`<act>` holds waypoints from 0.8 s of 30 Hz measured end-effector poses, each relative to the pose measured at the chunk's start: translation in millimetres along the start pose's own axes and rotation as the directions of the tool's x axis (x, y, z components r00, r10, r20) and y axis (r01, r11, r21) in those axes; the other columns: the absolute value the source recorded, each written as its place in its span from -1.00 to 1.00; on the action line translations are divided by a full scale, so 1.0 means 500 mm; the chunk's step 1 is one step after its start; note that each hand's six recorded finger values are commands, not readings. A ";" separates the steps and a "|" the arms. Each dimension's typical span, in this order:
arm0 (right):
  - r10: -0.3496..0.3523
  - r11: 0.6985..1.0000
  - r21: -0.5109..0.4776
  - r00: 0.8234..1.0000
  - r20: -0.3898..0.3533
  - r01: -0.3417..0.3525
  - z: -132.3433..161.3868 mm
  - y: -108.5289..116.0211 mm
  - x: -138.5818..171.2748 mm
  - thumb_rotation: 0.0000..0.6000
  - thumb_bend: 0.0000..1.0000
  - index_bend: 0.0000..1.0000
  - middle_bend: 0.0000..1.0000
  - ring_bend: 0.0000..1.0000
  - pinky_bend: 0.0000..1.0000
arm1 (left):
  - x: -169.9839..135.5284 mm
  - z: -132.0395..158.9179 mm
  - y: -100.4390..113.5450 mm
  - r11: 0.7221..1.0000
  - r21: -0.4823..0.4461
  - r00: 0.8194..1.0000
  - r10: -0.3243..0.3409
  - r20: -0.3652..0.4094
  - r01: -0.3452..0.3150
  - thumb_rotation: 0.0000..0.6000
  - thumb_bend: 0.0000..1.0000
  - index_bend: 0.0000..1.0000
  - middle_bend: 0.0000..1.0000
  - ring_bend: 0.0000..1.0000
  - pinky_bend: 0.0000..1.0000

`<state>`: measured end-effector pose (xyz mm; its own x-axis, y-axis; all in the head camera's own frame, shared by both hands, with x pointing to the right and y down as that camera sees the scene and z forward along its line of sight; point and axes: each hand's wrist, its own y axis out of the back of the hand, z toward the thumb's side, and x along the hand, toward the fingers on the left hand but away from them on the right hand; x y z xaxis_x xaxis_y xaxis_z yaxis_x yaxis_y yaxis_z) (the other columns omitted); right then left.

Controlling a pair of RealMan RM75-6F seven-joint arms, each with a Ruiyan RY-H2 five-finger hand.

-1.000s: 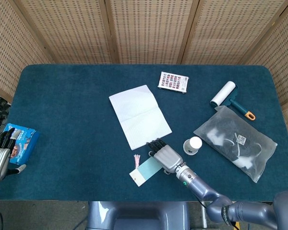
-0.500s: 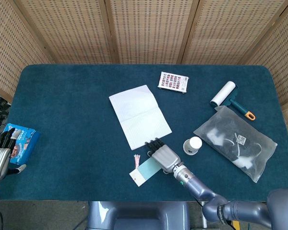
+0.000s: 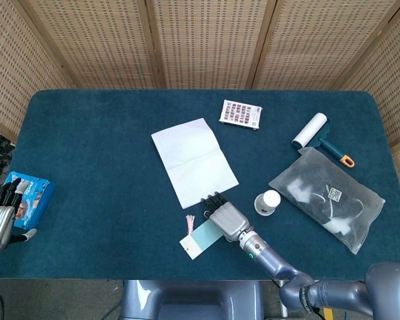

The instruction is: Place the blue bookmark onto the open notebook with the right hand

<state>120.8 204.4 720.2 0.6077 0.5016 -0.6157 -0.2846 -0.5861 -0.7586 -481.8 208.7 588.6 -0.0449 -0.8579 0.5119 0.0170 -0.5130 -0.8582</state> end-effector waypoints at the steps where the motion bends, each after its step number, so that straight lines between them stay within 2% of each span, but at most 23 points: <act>1: -0.005 1.000 -0.002 1.000 -0.002 0.005 0.002 0.000 0.000 1.00 -0.62 0.33 -0.67 -1.00 -0.87 | 0.000 0.000 0.000 1.000 0.000 1.000 0.000 0.000 0.000 1.00 -0.95 -1.00 -1.00 -1.00 -1.00; 15: -0.013 1.000 -0.003 1.000 -0.009 0.013 0.008 0.004 0.001 1.00 -0.37 0.41 -0.63 -1.00 -0.86 | 0.000 0.001 0.000 1.000 -0.001 1.000 -0.001 0.002 0.001 1.00 -0.95 -1.00 -1.00 -1.00 -1.00; 24: -0.024 1.000 -0.001 1.000 -0.008 0.024 0.008 0.013 0.003 1.00 -0.37 0.48 -0.59 -1.00 -0.86 | 0.000 0.001 0.000 1.000 -0.002 1.000 0.000 0.003 0.000 1.00 -0.95 -1.00 -1.00 -1.00 -1.00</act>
<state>117.0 203.9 713.7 0.6202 0.5107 -0.5955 -0.2691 -0.5745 -0.7730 -481.2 208.6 588.5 -0.0422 -0.8579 0.5121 0.0153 -0.5131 -0.8582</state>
